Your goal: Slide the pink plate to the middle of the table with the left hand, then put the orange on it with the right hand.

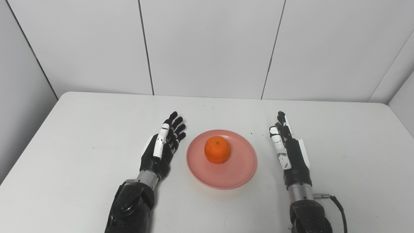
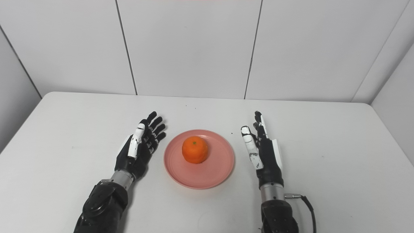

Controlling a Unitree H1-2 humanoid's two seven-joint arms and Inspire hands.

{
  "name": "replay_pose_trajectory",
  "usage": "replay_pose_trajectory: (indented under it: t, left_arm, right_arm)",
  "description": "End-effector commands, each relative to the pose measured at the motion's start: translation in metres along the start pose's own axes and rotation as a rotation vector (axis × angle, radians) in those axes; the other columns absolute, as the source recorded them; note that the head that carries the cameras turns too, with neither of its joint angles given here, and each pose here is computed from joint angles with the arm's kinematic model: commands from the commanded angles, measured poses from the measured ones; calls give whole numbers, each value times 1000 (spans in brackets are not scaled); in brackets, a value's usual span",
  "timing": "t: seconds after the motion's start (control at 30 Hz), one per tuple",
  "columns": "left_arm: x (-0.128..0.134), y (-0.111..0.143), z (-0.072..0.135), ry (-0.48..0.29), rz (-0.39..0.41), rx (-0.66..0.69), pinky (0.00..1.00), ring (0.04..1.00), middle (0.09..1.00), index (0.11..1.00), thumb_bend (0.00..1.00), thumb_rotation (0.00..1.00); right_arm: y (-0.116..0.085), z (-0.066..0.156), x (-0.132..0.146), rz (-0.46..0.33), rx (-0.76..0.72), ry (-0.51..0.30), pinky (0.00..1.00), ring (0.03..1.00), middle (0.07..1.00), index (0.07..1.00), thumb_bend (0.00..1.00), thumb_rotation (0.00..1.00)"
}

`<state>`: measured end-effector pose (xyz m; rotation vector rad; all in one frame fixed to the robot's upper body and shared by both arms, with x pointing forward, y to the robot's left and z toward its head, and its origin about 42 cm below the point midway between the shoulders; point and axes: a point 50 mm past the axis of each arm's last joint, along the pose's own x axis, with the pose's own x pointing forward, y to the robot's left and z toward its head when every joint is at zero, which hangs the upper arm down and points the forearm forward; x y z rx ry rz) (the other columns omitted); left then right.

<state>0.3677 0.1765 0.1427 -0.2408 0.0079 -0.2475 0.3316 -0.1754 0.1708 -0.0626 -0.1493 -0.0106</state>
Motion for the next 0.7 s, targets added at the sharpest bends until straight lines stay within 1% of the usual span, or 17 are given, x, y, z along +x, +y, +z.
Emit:
replay_pose_trajectory:
  t: [0.0, 0.13, 0.23, 0.27, 0.37, 0.6, 0.67]
  left_arm:
    - [-2, -7, 12, -53, -2, 19, 1000, 1000, 1000, 1000, 384, 945]
    - [-12, -11, 21, -89, 17, 36, 1000, 1000, 1000, 1000, 361, 932]
    - [-16, -9, 23, -102, 34, 63, 1000, 1000, 1000, 1000, 359, 955]
    - [-16, -8, 23, -104, 37, 70, 1000, 1000, 1000, 1000, 358, 968]
    - [-16, -5, 22, -111, 39, 87, 1000, 1000, 1000, 1000, 353, 997]
    - [-13, 1, 18, -117, 52, 91, 1000, 1000, 1000, 1000, 355, 992]
    - [-13, 1, 17, -118, 56, 87, 1000, 1000, 1000, 1000, 354, 988]
  right_arm:
    - [5, 14, 6, -2, 51, -33, 953, 999, 1000, 999, 915, 1000]
    - [4, 13, 4, -8, 81, 7, 994, 1000, 1000, 1000, 864, 1000]
    - [4, 13, 5, -7, 113, 30, 1000, 1000, 1000, 1000, 765, 1000]
    - [4, 13, 5, -1, 122, 32, 1000, 1000, 1000, 1000, 717, 1000]
    - [5, 10, 6, 9, 144, 27, 1000, 1000, 1000, 1000, 623, 1000]
    - [9, 7, 4, 12, 172, 36, 1000, 1000, 1000, 1000, 458, 1000]
    - [9, 7, 4, 10, 173, 41, 1000, 1000, 1000, 1000, 396, 1000]
